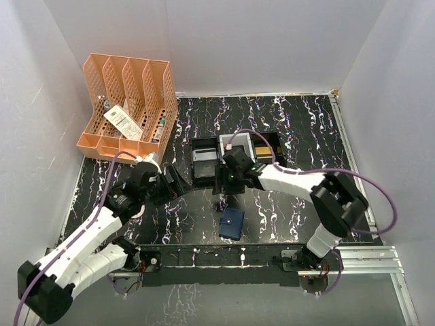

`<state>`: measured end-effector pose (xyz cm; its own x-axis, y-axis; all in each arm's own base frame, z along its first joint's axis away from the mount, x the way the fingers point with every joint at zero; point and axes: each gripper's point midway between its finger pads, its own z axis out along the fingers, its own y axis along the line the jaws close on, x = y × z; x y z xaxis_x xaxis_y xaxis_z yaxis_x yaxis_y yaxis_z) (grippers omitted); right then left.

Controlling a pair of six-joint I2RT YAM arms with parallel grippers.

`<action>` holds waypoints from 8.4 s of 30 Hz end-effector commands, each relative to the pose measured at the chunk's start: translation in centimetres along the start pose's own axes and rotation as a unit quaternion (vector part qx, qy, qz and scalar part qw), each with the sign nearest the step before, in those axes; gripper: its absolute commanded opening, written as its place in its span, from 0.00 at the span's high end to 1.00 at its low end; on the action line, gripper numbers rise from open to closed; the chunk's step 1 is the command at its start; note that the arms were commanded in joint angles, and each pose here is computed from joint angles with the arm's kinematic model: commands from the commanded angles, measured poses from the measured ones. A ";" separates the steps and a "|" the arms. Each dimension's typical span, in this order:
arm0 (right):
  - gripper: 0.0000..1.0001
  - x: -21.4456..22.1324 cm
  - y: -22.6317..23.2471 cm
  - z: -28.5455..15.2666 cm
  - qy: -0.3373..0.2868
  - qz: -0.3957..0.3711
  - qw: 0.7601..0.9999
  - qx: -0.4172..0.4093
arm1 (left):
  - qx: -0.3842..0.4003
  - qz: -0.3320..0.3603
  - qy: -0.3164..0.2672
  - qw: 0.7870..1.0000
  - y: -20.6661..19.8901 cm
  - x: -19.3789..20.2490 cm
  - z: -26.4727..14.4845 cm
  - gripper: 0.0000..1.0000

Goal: Take the credit cards out of the card holder

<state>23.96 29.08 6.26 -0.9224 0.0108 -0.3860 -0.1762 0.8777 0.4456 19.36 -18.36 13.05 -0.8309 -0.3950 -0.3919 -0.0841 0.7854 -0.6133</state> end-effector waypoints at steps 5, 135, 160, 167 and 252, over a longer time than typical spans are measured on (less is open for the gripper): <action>0.44 -4.4 6.4 3.6 -0.045 -0.033 0.997 -0.051 | -0.043 -0.026 -0.072 0.996 2.3 -1.2 -3.6 0.12; 0.94 7.3 -0.4 -4.3 -0.015 0.203 0.974 -0.101 | -0.196 0.251 0.097 0.943 2.2 9.0 7.5 0.74; 0.59 7.1 1.3 -0.8 0.014 0.192 0.973 -0.131 | -0.148 0.242 0.126 0.951 1.7 10.8 7.7 0.79; 0.55 6.6 1.4 -0.7 -0.002 0.194 0.971 -0.142 | -0.148 0.247 0.126 0.950 1.5 10.7 7.8 0.80; 1.00 6.8 0.8 -1.7 0.030 0.171 0.978 -0.117 | -0.078 0.199 0.119 0.970 1.1 7.8 7.2 0.52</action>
<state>16.50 28.87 5.20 -0.9620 0.2448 -0.1205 0.0906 0.7031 0.7053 16.40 -23.88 3.38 -0.9297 0.0576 -0.3637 0.1801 0.9326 -0.3127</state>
